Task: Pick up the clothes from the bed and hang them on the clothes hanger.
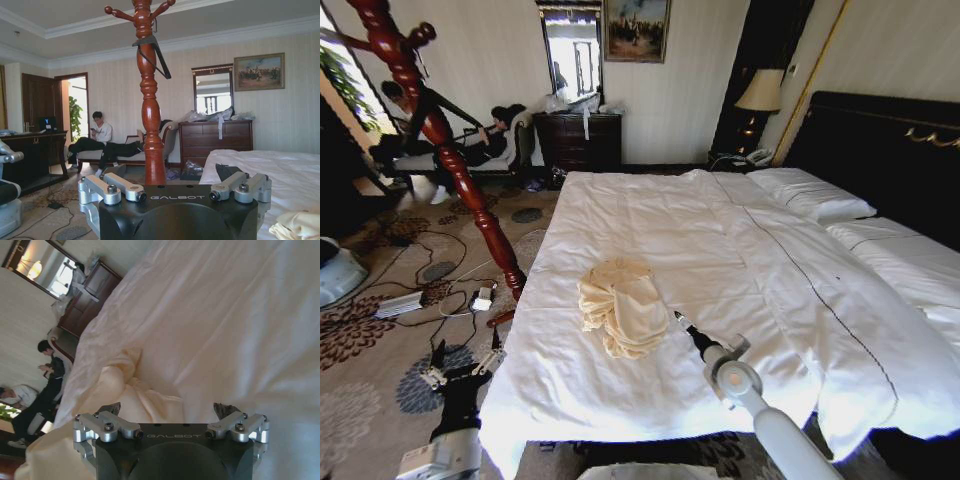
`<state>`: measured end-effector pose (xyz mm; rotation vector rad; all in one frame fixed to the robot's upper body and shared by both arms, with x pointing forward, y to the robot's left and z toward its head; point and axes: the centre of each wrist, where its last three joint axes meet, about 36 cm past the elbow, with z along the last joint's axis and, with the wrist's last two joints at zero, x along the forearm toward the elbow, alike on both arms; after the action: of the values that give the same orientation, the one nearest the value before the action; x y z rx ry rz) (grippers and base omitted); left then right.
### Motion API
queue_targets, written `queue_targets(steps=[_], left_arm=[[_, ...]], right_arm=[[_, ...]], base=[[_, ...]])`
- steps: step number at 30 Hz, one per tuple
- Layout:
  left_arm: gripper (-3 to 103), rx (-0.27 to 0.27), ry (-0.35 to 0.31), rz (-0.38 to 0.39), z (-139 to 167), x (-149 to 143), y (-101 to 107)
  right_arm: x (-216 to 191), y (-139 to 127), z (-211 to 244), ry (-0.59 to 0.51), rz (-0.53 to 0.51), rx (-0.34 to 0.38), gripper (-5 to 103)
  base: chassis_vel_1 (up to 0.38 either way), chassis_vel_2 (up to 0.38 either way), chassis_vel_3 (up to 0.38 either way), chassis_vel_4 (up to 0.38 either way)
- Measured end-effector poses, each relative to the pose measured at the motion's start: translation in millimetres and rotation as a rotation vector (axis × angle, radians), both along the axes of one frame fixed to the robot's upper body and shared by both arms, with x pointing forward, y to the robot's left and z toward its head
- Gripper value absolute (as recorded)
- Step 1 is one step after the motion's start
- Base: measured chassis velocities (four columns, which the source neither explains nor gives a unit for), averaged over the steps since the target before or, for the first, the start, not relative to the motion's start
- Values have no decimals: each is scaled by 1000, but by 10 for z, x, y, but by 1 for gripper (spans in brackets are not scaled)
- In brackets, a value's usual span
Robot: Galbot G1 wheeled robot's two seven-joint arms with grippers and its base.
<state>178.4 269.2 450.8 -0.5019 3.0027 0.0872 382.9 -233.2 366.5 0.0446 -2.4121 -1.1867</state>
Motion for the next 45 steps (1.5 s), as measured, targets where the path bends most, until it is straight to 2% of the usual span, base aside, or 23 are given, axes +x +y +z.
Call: queue_targets(steps=[2,4,7,9,13,14,16,19,22,23,26,28,31,39,43,45], left_arm=[[100,5,3,4,-4,-4,-5],[100,6,5,5,-8,-6,-10],[100,9,10,5,-23,-9,-32],[100,9,11,5,-24,-9,-35],[100,8,11,9,-30,-4,-41],[100,8,11,9,-30,-4,-41],[100,8,14,10,-36,-6,-40],[100,10,16,10,-39,-6,-36],[100,11,20,10,-44,-2,-27],[100,11,20,10,-44,-2,-27],[100,10,25,12,-57,2,-13],[100,10,26,14,-65,3,-10],[100,8,29,18,-86,10,-3],[100,-4,28,24,-115,40,6],[100,-16,24,26,-116,57,9],[100,-22,24,26,-114,67,9]], right_arm=[[5,71,0,-17,15,18,103],[5,93,0,-19,21,20,100],[17,190,-15,-26,45,18,87],[20,204,-23,-27,46,18,87],[58,270,-84,-36,47,21,65],[58,270,-84,-36,47,21,65],[71,296,-85,-42,48,26,54],[78,327,-88,-48,52,29,49],[85,392,-113,-56,58,34,33],[85,392,-113,-56,58,34,33],[78,458,-126,-64,60,39,17],[74,472,-129,-70,62,41,17],[59,476,-147,-92,64,35,2],[105,344,-65,-150,38,-1,0],[253,200,197,-228,-5,-2,0],[436,23,544,-304,-47,10,0]], base=[[0,0,0,0],[0,0,0,0],[0,0,0,0],[0,0,0,0],[0,0,0,0],[0,0,0,0],[0,0,0,0],[0,0,0,0],[0,0,0,0],[0,0,0,0],[0,0,0,0],[0,0,0,0],[0,0,0,0],[0,0,0,0],[0,0,0,0],[0,0,0,0]])
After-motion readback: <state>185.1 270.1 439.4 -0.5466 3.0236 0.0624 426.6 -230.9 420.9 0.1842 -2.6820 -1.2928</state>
